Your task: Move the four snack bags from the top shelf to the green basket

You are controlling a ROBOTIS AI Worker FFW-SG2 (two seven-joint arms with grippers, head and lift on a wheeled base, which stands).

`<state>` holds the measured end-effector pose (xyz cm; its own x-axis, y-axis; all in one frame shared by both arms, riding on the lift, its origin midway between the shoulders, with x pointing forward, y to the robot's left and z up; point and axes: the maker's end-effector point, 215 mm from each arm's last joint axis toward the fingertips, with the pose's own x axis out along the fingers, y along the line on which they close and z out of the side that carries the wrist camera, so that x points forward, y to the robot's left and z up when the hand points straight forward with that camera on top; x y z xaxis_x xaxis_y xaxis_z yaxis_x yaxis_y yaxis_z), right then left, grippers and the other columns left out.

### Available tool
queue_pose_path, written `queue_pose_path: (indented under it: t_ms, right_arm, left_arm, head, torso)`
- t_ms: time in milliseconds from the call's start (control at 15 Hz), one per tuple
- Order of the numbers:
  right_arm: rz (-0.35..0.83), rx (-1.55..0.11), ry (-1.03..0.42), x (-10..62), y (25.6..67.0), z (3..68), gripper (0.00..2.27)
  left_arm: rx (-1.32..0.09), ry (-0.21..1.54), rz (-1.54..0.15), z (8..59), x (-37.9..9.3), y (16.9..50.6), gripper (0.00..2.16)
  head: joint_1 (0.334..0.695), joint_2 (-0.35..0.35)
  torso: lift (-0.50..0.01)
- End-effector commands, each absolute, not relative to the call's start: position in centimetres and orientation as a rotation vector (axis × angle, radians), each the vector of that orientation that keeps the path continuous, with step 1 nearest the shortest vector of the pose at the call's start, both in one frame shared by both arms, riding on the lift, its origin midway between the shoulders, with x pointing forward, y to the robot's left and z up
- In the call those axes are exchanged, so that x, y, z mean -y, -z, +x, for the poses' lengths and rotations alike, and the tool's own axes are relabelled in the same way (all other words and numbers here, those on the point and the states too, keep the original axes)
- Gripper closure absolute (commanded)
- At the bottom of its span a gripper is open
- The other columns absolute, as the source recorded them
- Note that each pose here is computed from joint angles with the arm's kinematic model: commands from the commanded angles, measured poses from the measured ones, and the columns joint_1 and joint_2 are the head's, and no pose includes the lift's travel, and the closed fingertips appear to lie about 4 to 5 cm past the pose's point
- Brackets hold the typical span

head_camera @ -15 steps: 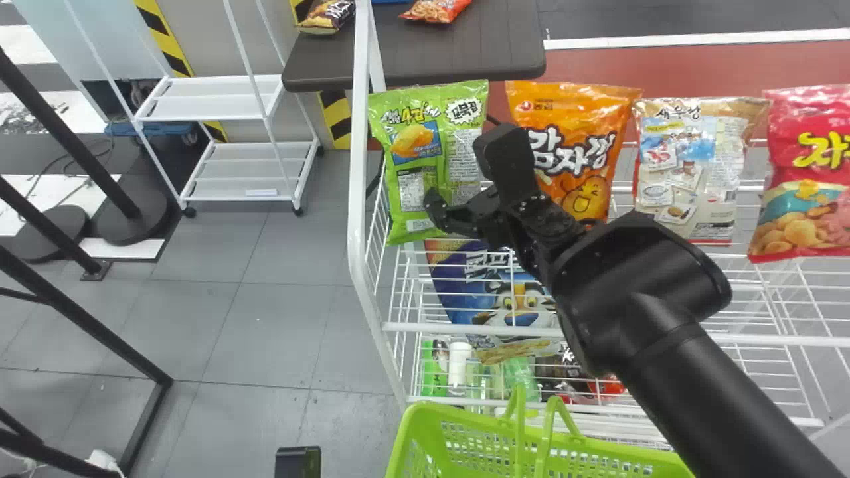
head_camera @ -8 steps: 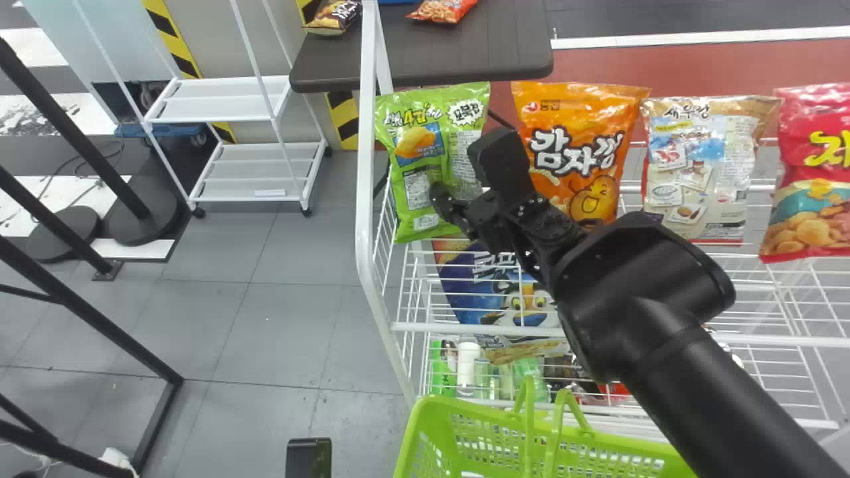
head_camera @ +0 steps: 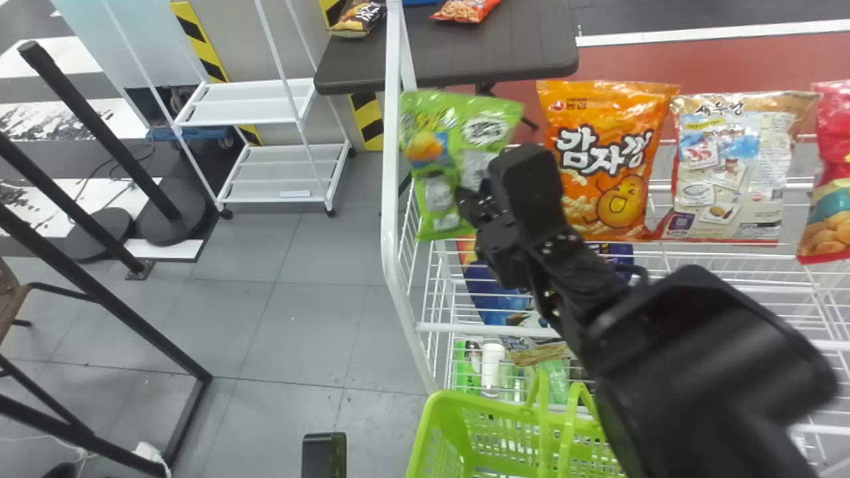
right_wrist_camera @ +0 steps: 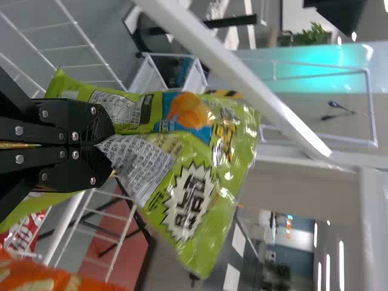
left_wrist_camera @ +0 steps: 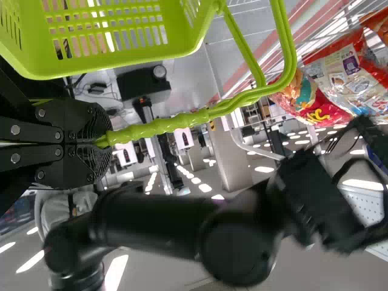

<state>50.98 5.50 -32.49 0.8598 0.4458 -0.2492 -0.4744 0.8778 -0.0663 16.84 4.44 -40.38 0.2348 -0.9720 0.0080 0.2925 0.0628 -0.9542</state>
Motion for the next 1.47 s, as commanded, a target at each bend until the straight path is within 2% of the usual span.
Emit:
queue_pose_path:
  t_ms: [0, 200, 333, 400, 533, 733, 933, 1067, 1400]
  right_arm:
    - [-0.122, -0.274, -0.401, 1.4, 31.6, 48.0, 2.25]
    - [-0.184, -0.351, -0.289, 10.0, 32.2, 43.4, 2.25]
    - [-0.158, -0.406, -0.247, 13.8, 33.0, 39.5, 2.25]
    - [-0.148, -0.450, -0.232, 15.3, 33.6, 37.3, 2.25]
    - [-0.160, -0.535, -0.197, 17.9, 34.7, 33.3, 2.25]
    - [-0.204, -0.762, -0.197, 19.9, 38.5, 27.9, 2.25]
    - [-0.193, -0.972, -0.279, 18.8, 41.6, 22.1, 2.24]
    - [-0.126, -1.029, -0.378, 16.1, 42.3, 20.0, 2.24]
    - [-0.043, -1.055, -0.462, 13.0, 43.2, 18.6, 2.24]
  left_arm:
    - [-0.817, 1.144, -1.052, 17.0, -4.3, 39.7, 1.22]
    - [-0.813, 1.145, -1.046, 17.0, -3.8, 39.5, 1.22]
    - [-0.812, 1.143, -1.042, 17.1, -3.7, 39.5, 1.22]
    - [-0.806, 1.142, -1.037, 17.2, -3.6, 39.4, 1.22]
    - [-0.804, 1.139, -1.036, 17.3, -3.6, 39.4, 1.22]
    - [-0.803, 1.132, -1.050, 16.9, -3.7, 39.5, 1.22]
    - [-0.776, 1.127, -1.042, 16.8, -3.6, 39.3, 1.22]
    - [-0.767, 1.130, -1.042, 16.8, -3.4, 39.1, 1.22]
    - [-0.769, 1.134, -1.029, 15.9, -2.6, 38.8, 1.22]
  head:
    - [0.695, 0.189]
    - [0.695, 0.045]
    - [0.695, -0.059]
    - [0.695, -0.145]
    - [0.695, -0.221]
    - [0.695, -0.335]
    - [0.695, -0.350]
    - [0.695, -0.350]
    - [0.695, -0.350]
  torso:
    - [0.000]
    - [0.000]
    - [0.000]
    - [0.000]
    - [0.000]
    - [0.000]
    - [0.000]
    - [0.000]
    - [0.000]
